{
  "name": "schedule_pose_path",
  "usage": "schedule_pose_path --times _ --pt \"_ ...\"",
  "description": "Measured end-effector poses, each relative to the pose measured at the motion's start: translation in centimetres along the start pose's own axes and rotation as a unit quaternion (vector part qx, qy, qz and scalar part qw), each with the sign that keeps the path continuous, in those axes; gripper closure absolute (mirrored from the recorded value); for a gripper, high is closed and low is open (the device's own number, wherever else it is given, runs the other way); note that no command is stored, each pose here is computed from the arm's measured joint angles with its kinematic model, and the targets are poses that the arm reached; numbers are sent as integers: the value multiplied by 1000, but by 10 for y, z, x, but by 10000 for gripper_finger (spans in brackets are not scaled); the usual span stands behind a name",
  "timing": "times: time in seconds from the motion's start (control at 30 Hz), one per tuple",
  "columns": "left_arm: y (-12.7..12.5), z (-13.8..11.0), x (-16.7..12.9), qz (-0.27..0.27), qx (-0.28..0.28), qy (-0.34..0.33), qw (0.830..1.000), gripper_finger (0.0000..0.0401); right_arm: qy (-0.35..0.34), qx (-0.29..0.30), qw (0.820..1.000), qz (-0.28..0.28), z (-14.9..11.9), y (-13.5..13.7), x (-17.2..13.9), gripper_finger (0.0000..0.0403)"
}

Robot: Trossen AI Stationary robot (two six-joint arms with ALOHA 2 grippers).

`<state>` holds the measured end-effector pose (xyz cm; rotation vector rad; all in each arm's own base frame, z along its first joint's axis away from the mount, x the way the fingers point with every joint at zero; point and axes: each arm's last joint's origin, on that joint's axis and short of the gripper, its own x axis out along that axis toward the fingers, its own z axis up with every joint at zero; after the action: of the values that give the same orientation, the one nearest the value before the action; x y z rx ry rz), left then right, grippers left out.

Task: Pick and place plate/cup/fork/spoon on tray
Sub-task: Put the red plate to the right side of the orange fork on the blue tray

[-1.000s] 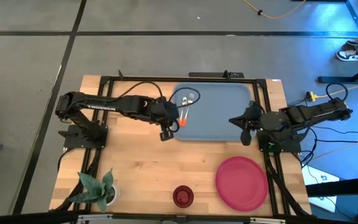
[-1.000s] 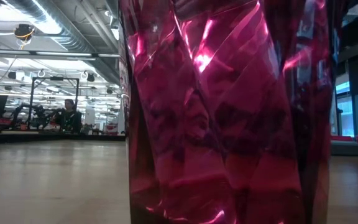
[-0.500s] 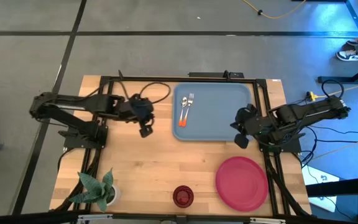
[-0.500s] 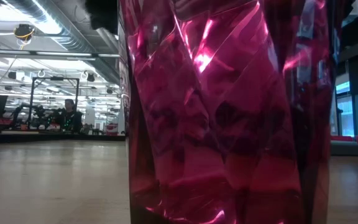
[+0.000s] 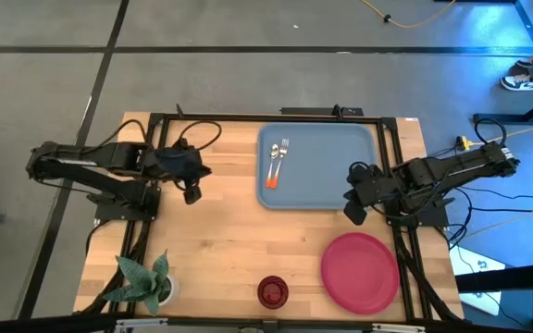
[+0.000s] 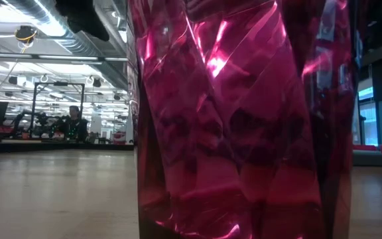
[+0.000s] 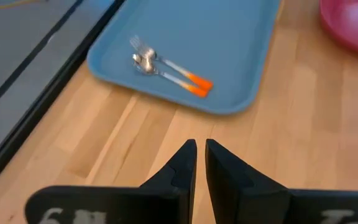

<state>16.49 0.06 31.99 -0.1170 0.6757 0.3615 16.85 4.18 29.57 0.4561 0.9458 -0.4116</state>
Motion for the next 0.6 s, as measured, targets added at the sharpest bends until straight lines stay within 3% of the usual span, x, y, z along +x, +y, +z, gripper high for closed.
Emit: schedule_pose_path --times 0.17,0.43,0.6 --pt "4 -5 -6 -2 7 -7 1000 374 -27 8 999 27 5 5 0 395" --pt "5 -7 -7 -3 6 -10 1000 374 -72 -32 996 44 13 13 2 395" --pt "5 -7 -7 -3 6 -10 1000 374 -40 -36 996 72 11 15 2 396"
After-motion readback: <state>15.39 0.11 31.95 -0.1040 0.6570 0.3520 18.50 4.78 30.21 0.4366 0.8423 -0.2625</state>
